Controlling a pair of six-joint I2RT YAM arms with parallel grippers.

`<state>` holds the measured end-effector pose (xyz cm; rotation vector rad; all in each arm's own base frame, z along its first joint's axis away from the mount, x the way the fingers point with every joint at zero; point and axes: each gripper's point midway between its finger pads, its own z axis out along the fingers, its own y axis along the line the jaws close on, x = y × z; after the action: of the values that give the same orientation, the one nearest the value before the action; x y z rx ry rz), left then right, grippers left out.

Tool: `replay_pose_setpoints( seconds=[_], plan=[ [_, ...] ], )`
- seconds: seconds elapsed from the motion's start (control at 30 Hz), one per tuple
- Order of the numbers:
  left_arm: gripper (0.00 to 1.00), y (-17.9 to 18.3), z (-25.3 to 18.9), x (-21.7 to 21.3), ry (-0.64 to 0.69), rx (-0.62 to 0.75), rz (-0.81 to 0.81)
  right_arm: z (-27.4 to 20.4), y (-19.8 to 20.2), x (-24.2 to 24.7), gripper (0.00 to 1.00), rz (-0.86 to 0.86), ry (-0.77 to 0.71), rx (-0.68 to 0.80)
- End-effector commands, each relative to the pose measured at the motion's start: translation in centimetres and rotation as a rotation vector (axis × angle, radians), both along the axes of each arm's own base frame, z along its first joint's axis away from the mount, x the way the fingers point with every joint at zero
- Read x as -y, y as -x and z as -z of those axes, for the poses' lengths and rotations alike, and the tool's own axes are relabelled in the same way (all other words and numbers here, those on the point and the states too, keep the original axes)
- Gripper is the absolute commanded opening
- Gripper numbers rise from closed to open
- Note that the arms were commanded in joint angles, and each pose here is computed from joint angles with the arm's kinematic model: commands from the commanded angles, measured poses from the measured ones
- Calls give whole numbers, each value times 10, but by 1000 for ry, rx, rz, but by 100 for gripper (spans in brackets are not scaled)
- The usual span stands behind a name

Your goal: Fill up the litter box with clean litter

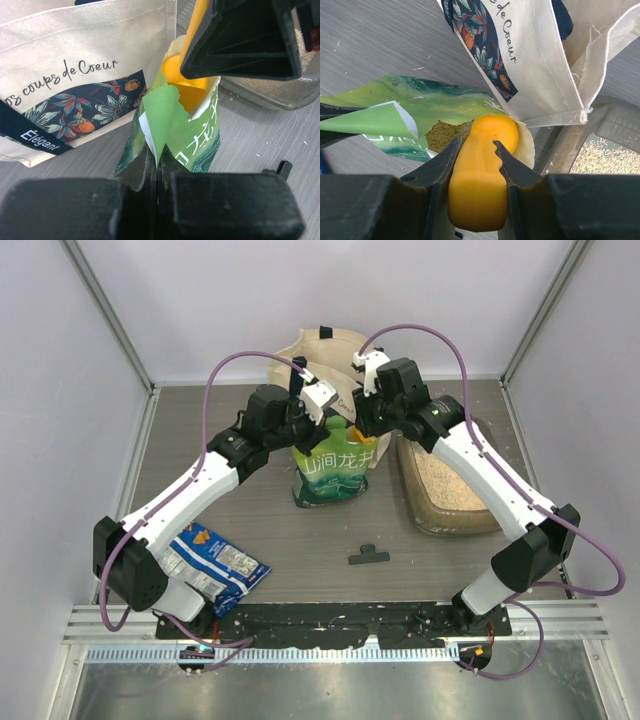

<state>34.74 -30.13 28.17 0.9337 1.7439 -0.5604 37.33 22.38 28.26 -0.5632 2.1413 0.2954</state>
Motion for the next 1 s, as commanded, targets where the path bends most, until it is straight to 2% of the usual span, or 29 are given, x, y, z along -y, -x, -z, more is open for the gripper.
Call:
replay_pose_setpoints(
  seconds=[0.0,0.13,0.37,0.43,0.57,0.8,0.97],
  plan=[
    [0,3,-130,5,289,250,5,25,-14,20,1,136,85,2],
    [0,2,-134,6,321,242,-10,69,-2,26,1,168,115,-100],
    [0,2,-129,7,344,210,-18,120,15,13,1,113,98,-237],
    [0,-1,-135,8,358,232,-24,129,28,-7,1,20,18,-313],
    [0,-6,-138,9,359,241,-33,131,32,-22,1,-96,-54,-363],
    [0,-12,-142,13,357,250,-32,134,6,0,1,-22,-273,-476],
    [0,-16,-141,16,349,252,-30,109,-10,-14,1,-20,-586,-583]
  ],
)
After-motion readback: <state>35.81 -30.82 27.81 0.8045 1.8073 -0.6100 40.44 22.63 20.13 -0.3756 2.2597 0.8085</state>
